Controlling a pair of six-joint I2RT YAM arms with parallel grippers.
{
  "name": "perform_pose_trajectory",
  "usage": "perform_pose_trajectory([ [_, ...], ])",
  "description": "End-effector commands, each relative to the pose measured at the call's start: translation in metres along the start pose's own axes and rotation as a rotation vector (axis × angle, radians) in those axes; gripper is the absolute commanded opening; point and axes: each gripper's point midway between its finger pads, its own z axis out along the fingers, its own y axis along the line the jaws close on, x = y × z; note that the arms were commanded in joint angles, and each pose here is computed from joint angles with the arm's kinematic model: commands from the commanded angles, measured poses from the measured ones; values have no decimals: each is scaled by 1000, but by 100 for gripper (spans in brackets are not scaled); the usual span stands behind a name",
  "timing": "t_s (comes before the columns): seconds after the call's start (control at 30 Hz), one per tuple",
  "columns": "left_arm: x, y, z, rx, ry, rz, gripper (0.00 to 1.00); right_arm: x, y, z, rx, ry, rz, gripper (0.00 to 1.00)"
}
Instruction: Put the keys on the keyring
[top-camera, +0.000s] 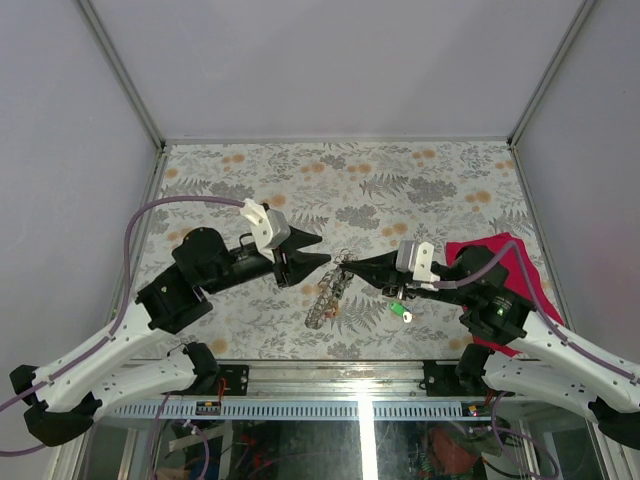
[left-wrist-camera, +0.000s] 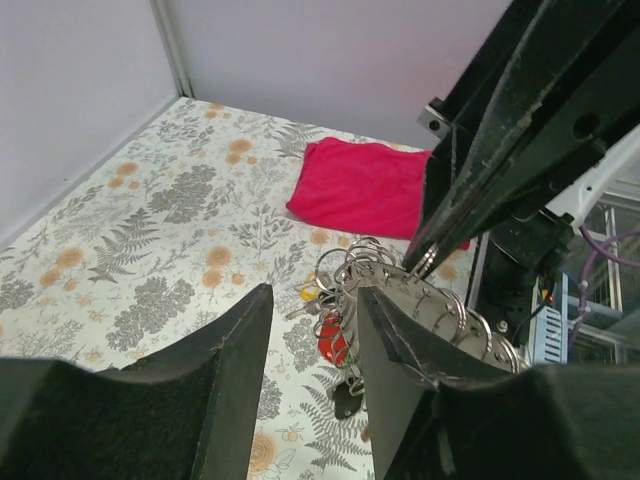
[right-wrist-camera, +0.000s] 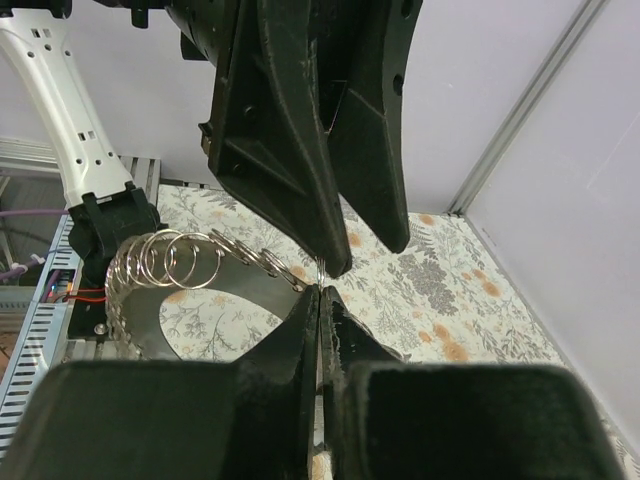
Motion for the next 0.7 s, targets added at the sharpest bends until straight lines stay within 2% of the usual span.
perform_pose_trajectory([
  [0.0, -16, -19, -6, 103, -41, 51, 40, -52, -9, -4, 31, -159, -65, 0],
  [0.33, -28, -33, -15, 177, -119, 92, 40, -54, 1, -4, -26, -173, -64, 0],
  [0.67, -22, -39, -8, 222, -98, 96, 36, -57, 5, -2, -52, -187, -48, 0],
])
